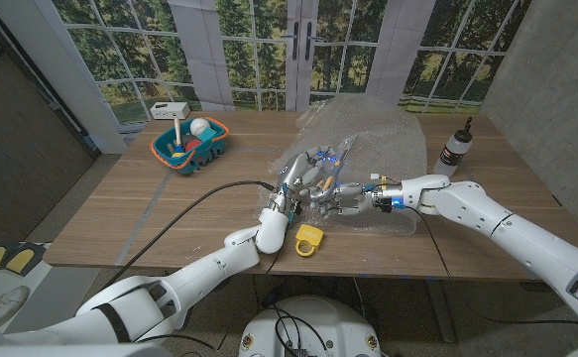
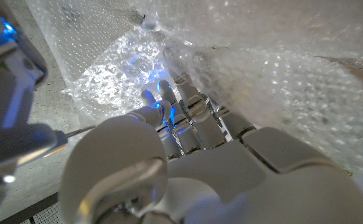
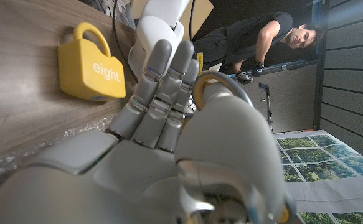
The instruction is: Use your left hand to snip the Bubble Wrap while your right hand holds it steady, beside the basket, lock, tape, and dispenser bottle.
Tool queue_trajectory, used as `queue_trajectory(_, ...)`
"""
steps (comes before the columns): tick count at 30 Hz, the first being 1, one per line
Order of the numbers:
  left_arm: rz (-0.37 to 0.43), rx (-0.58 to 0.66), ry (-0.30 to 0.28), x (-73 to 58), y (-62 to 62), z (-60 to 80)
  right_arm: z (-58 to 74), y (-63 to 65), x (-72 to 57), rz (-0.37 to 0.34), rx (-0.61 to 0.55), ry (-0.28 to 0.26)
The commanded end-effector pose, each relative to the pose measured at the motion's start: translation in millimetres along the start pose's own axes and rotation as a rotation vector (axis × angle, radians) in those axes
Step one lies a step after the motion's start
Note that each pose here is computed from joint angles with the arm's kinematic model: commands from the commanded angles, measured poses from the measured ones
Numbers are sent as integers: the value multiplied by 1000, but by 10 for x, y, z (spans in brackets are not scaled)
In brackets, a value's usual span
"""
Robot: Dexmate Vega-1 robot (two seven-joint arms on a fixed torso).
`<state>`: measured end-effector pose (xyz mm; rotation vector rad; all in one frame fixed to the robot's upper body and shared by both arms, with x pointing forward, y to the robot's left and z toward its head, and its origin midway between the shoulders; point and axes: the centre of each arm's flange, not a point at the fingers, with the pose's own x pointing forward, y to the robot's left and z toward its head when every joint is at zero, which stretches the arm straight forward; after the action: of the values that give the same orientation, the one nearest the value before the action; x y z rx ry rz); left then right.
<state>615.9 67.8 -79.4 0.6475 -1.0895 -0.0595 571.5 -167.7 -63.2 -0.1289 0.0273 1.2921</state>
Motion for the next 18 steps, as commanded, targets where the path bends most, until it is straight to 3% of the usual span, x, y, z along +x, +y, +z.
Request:
queue_trajectory(1,1,-6,5,-14,-23,-7,-6,0,-28,-44,8,25)
queue_trajectory(18,15,-13,9,-52,-6,25,16,43,-53,-70,5,45)
